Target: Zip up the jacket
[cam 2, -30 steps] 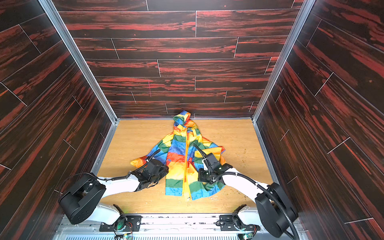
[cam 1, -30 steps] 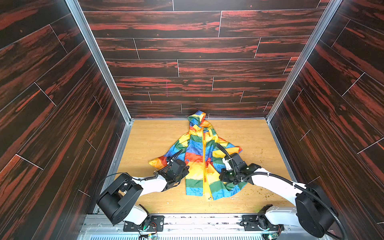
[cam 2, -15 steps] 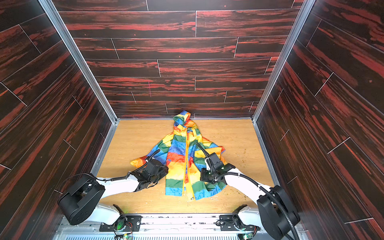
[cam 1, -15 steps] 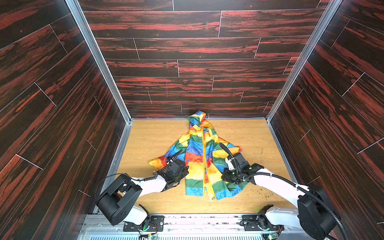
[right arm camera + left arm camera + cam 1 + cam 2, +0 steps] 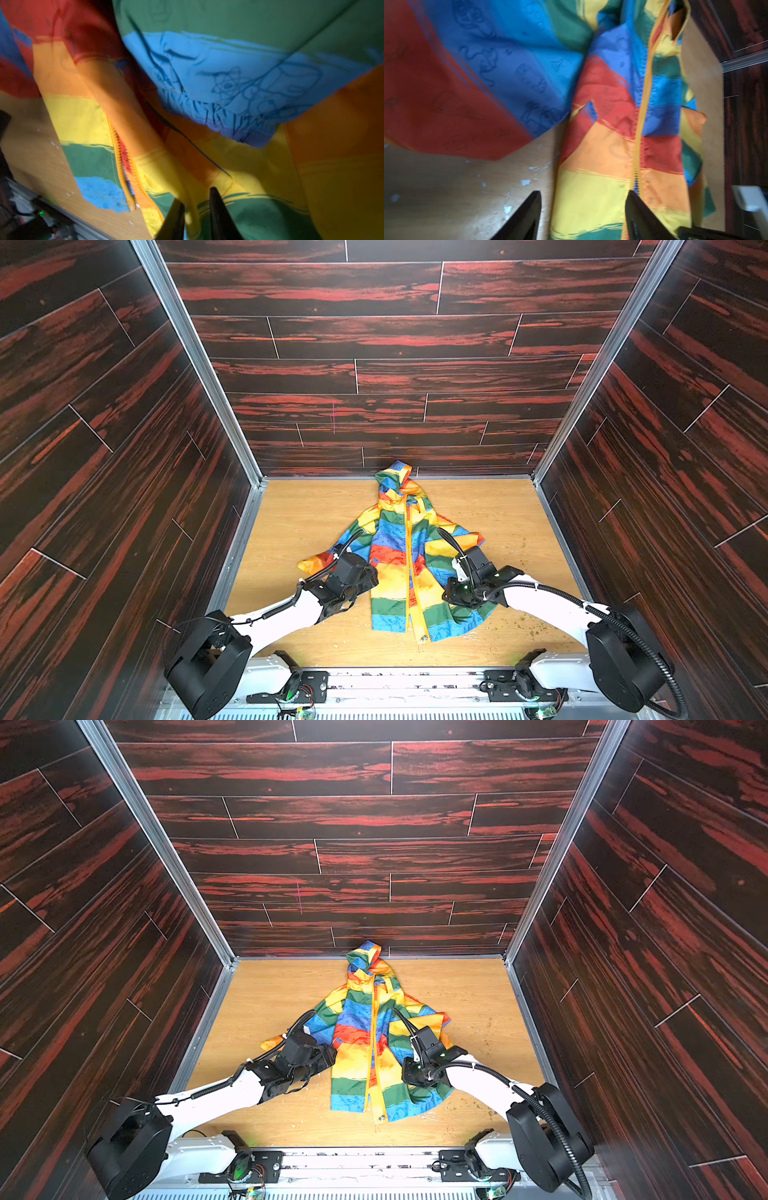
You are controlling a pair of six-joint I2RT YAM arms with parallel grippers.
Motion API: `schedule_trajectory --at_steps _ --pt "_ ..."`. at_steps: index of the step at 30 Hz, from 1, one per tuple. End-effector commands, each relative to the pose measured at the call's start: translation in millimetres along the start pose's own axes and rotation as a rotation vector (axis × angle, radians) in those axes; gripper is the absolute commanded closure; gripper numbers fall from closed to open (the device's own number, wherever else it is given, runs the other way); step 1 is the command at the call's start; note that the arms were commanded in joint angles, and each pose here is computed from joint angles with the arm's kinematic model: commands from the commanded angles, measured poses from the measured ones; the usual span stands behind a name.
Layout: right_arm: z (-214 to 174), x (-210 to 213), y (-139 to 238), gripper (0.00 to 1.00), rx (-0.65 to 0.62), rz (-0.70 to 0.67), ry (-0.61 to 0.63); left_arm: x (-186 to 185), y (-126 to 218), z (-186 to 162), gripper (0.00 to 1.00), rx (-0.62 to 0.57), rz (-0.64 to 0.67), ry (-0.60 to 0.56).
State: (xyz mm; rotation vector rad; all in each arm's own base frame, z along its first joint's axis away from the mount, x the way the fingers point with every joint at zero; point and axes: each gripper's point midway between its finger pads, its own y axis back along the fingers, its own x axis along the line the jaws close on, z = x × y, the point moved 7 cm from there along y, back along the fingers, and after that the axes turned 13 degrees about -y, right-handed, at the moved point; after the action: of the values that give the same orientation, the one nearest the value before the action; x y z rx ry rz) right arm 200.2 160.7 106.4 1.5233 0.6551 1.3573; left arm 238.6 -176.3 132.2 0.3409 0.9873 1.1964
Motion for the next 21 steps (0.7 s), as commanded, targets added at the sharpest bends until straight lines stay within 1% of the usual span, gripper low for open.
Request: schedule_trajectory --at_steps 1,2,4,8,13,21 --pt "0.1 -1.1 7.2 0.52 -0.012 -0.012 -0.013 -14.2 5.1 5.8 0.27 0.001 -0.038 -0.056" --pt "-0.1 -1.2 8.5 0.47 -0.014 -0.011 -0.01 -17.3 3.2 5.4 0.26 0.007 -0.05 -0.062" --pt "-0.5 -0.8 10.3 0.4 -0.014 -0.011 -0.006 -22.8 -0.9 4.8 0.25 0.016 -0.073 -0.067" --pt "-0.1 0.7 17.6 0.34 -0.032 -0.004 -0.014 -36.1 -8.2 2.1 0.22 0.041 -0.122 -0.083" --pt "-2.0 3.1 33.6 0.34 -0.063 0.021 -0.041 -48.7 -12.8 -1.0 0.2 0.056 -0.153 -0.112" --pt "-22.1 0.7 55.7 0.33 -0.072 0.048 -0.077 -58.0 -17.6 -5.2 0.2 0.07 -0.182 -0.132"
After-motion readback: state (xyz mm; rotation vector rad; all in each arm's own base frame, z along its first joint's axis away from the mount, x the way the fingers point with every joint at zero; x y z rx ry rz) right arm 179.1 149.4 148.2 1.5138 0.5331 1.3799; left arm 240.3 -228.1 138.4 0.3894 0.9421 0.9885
